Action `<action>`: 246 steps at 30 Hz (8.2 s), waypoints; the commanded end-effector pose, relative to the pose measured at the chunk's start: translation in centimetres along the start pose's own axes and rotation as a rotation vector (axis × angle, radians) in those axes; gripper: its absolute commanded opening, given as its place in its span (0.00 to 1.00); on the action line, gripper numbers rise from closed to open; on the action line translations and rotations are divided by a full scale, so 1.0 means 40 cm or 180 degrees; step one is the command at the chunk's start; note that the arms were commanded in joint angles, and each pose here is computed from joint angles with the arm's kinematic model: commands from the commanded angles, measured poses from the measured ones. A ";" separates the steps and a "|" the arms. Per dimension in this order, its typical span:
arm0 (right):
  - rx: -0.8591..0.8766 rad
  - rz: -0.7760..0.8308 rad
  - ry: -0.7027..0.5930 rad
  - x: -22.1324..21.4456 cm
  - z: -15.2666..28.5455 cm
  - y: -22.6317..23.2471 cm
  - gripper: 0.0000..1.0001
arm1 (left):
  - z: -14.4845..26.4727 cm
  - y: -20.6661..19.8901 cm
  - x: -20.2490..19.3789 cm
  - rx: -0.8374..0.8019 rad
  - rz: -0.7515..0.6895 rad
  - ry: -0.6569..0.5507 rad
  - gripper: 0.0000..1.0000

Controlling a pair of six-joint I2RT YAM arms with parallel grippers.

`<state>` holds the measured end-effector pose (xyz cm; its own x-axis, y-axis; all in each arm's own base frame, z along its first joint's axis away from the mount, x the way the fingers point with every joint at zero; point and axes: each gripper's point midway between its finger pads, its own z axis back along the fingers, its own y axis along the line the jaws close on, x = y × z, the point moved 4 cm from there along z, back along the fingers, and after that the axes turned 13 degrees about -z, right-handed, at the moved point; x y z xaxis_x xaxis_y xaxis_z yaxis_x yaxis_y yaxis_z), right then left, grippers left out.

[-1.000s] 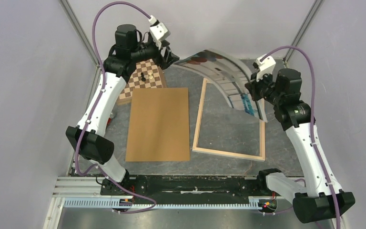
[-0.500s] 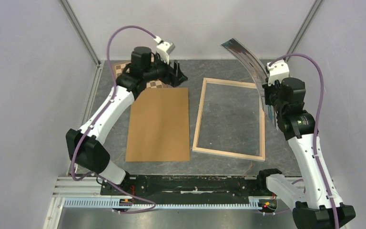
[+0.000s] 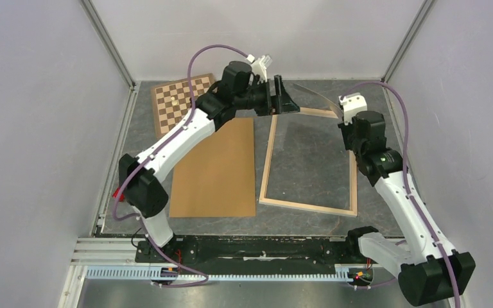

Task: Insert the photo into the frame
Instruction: Turn over the photo from the photo frame.

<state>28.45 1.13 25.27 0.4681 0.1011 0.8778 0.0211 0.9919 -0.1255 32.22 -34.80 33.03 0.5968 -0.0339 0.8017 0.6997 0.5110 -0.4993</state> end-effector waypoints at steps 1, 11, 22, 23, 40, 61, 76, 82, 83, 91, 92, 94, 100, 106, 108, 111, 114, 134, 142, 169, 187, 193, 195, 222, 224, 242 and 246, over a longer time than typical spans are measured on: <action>-0.0036 0.0005 -0.0160 0.032 -0.025 0.032 0.00 | -0.061 -0.049 0.014 0.0063 0.0966 0.0114 0.83; 0.0065 0.0049 -0.0063 0.001 -0.066 0.096 0.00 | -0.165 -0.051 -0.020 0.0002 0.1743 0.0379 0.84; 0.0099 0.0078 0.0010 -0.077 -0.092 0.128 0.00 | -0.204 -0.058 -0.020 -0.0266 0.2039 0.0455 0.85; 0.0116 0.0079 0.0024 -0.081 -0.095 0.132 0.00 | -0.205 -0.056 -0.025 -0.0260 0.2054 0.0473 0.85; 0.0280 0.0065 0.0007 -0.100 -0.106 0.181 0.00 | -0.278 0.041 -0.034 -0.0185 0.2364 0.0414 0.85; 0.0300 0.0205 0.0085 -0.123 -0.135 0.227 0.00 | -0.310 0.067 -0.075 -0.0053 0.2409 0.0502 0.86; 0.0352 0.0273 0.0067 -0.132 -0.136 0.245 0.04 | -0.362 0.073 -0.135 -0.0094 0.2519 0.0675 0.52; 0.0283 0.0322 0.0040 -0.134 -0.133 0.233 0.13 | -0.337 0.064 -0.132 -0.0056 0.2446 0.0700 0.50; 0.0282 0.0326 0.0043 -0.136 -0.133 0.233 0.14 | -0.330 0.064 -0.133 -0.0028 0.2416 0.0706 0.49; 0.0316 0.0302 0.0046 -0.136 -0.132 0.236 0.08 | -0.317 0.070 -0.149 0.0050 0.2385 0.0736 0.34; 0.0329 0.0297 0.0044 -0.137 -0.132 0.238 0.08 | -0.317 0.071 -0.151 0.0050 0.2381 0.0738 0.31; 0.0336 0.0295 0.0046 -0.139 -0.131 0.238 0.07 | -0.318 0.072 -0.151 0.0049 0.2377 0.0736 0.24; 0.0372 0.0285 0.0042 -0.136 -0.128 0.241 0.08 | -0.322 0.075 -0.160 0.0033 0.2401 0.0756 0.12; 0.0536 0.0262 0.0009 -0.111 -0.110 0.253 0.43 | -0.312 0.082 -0.169 0.0033 0.2377 0.0778 0.03; 0.0610 0.0252 -0.0009 -0.096 -0.101 0.258 0.55 | -0.305 0.089 -0.173 0.0056 0.2318 0.0772 0.02; 0.0708 0.0229 -0.0044 -0.071 -0.084 0.264 0.71 | -0.293 0.093 -0.177 0.0059 0.2172 0.0781 0.02; 0.0734 0.0203 -0.0126 -0.040 -0.062 0.256 0.75 | -0.277 0.090 -0.182 0.0001 0.1931 0.0825 0.02; 0.0265 -0.0175 -0.0346 -0.004 -0.037 0.099 0.79 | -0.163 0.195 -0.339 -0.0367 0.0549 0.1761 0.02; 0.0238 -0.0129 -0.0290 -0.035 -0.048 0.092 0.79 | -0.170 0.259 -0.356 -0.0220 0.0151 0.2103 0.02; 0.0097 -0.0177 -0.0229 -0.080 -0.063 0.051 0.78 | -0.260 0.381 -0.310 0.0165 -0.0825 0.2118 0.02; -0.0379 -0.0635 0.0322 -0.245 -0.191 -0.056 0.67 | -0.277 0.347 -0.309 0.0016 -0.0995 0.2021 0.02; -0.0493 -0.0739 0.0415 -0.275 -0.247 -0.087 0.60 | -0.289 0.338 -0.316 -0.0033 -0.1096 0.2023 0.02; -0.0514 -0.0769 0.0430 -0.278 -0.266 -0.099 0.57 | -0.292 0.335 -0.319 -0.0050 -0.1172 0.2031 0.02; -0.0610 -0.1267 0.0561 -0.298 -0.345 -0.201 0.49 | -0.328 0.365 -0.352 -0.0114 -0.1490 0.2085 0.03; -0.0618 -0.1260 0.0573 -0.302 -0.345 -0.205 0.49 | -0.332 0.358 -0.353 -0.0172 -0.1506 0.2063 0.03; -0.0332 -0.1335 0.0668 -0.326 -0.393 -0.177 0.45 | -0.341 0.374 -0.380 -0.0133 -0.1577 0.2134 0.05; -0.0330 -0.1326 0.0672 -0.328 -0.390 -0.175 0.44 | -0.342 0.381 -0.374 -0.0051 -0.1596 0.2118 0.05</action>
<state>34.82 -8.26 6.57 0.5992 -0.3284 0.7302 0.3364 0.9308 0.1427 38.78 -37.55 8.84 0.3694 -0.7564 0.5398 0.9290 0.3160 -0.1928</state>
